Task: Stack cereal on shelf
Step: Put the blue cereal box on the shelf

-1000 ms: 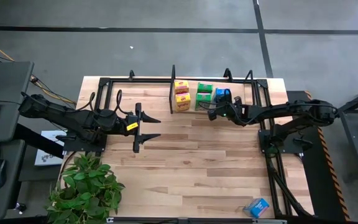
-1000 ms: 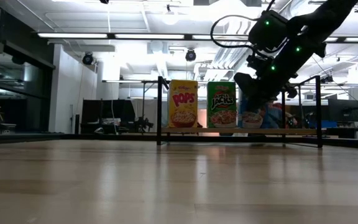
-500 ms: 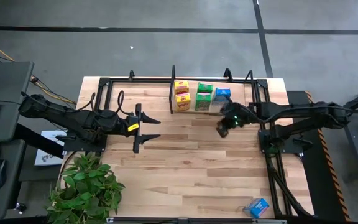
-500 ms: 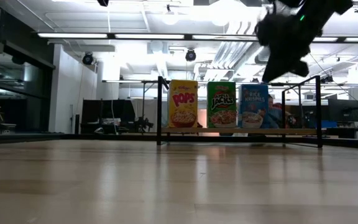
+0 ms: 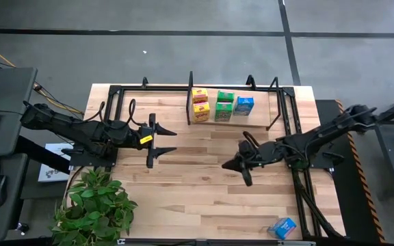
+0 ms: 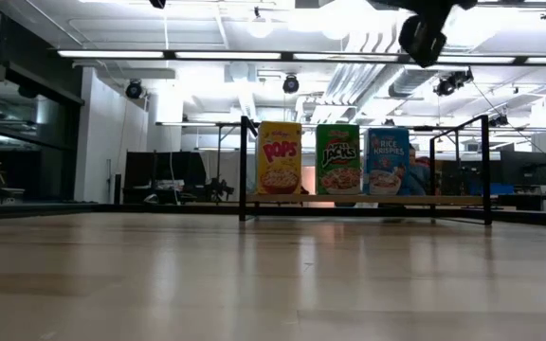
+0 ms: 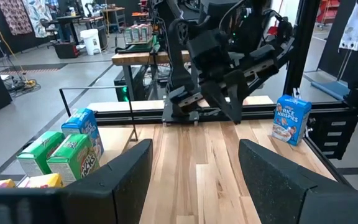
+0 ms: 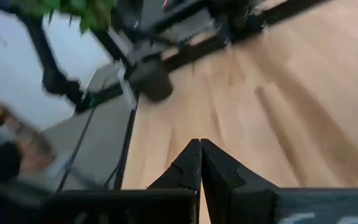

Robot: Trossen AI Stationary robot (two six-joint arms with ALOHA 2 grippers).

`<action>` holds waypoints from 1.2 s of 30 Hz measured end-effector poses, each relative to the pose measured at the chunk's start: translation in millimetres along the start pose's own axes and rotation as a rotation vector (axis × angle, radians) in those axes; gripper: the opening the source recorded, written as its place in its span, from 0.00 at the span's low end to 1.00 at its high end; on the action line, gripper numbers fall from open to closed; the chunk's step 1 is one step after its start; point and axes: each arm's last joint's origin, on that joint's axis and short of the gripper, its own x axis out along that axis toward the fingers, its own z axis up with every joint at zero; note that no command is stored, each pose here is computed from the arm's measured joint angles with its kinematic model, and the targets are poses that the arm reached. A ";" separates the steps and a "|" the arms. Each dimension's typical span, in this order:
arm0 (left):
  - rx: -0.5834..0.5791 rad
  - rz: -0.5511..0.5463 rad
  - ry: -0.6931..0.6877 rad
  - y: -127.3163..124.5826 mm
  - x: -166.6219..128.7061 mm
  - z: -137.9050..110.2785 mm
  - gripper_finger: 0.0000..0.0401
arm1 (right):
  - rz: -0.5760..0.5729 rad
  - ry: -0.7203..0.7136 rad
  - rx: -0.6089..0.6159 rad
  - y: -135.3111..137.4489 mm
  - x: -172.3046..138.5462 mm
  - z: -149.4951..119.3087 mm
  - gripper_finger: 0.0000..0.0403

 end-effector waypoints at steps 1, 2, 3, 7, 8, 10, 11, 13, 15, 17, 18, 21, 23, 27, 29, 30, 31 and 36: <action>0.000 0.000 0.001 0.0 0.0 -0.1 0.57 | -0.015 -0.005 0.004 0.0 2.6 0.2 0.00; 0.000 0.000 0.001 0.0 0.0 -0.1 0.57 | -0.026 0.005 0.023 -0.6 4.5 -0.3 0.00; 0.000 0.000 0.001 0.0 0.0 -0.1 0.57 | -0.033 0.021 0.047 -0.3 6.0 -0.4 0.01; 0.001 0.000 0.002 0.0 0.0 -0.2 0.57 | -0.048 0.098 0.104 7.7 6.0 4.9 0.11; 0.001 0.000 0.002 0.0 0.0 -0.2 0.57 | -0.056 0.120 0.108 11.1 5.3 6.5 0.15; 0.000 0.000 0.002 0.0 0.0 -0.2 0.57 | -0.068 0.150 0.104 19.6 1.8 11.3 0.25; 0.001 0.000 0.002 0.0 0.0 -0.2 0.57 | -0.068 0.162 0.107 24.6 0.4 15.5 0.30; 0.000 0.000 0.002 0.0 0.0 -0.2 0.57 | -0.089 0.216 0.126 33.3 -5.2 20.8 0.39; 0.000 0.000 0.002 0.0 0.0 -0.2 0.57 | -0.116 0.279 0.166 41.6 -8.9 24.8 0.48; 0.000 0.000 0.002 0.0 0.0 -0.2 0.57 | -0.154 0.354 0.222 49.4 -14.5 26.0 0.56; 0.000 0.000 0.002 0.0 -0.1 -0.1 0.57 | -0.177 0.399 0.254 52.5 -17.2 26.6 0.58; 0.001 0.000 0.004 0.0 -0.1 -0.4 0.57 | -0.255 0.556 0.393 59.8 -25.3 24.2 0.62; -0.001 0.000 0.010 0.0 0.0 -1.0 0.57 | -0.319 0.655 0.501 63.1 -31.2 19.6 0.62; -0.006 0.000 0.009 0.0 0.0 -0.9 0.57 | -0.469 0.799 0.722 71.5 -46.8 2.6 0.63; 0.000 0.000 0.009 0.0 0.0 -0.9 0.57 | -0.562 0.840 0.827 77.8 -55.9 -6.6 0.63; 0.012 0.000 0.009 0.0 0.0 -0.9 0.57 | -0.596 0.848 0.868 81.9 -60.1 -11.0 0.63; 0.025 0.000 0.010 -0.1 0.0 -0.9 0.57 | -0.617 0.849 0.913 86.9 -63.6 -14.9 0.63; 0.046 -0.001 0.010 0.0 0.0 -1.0 0.57 | -0.722 0.846 1.185 113.2 -80.5 -34.4 0.63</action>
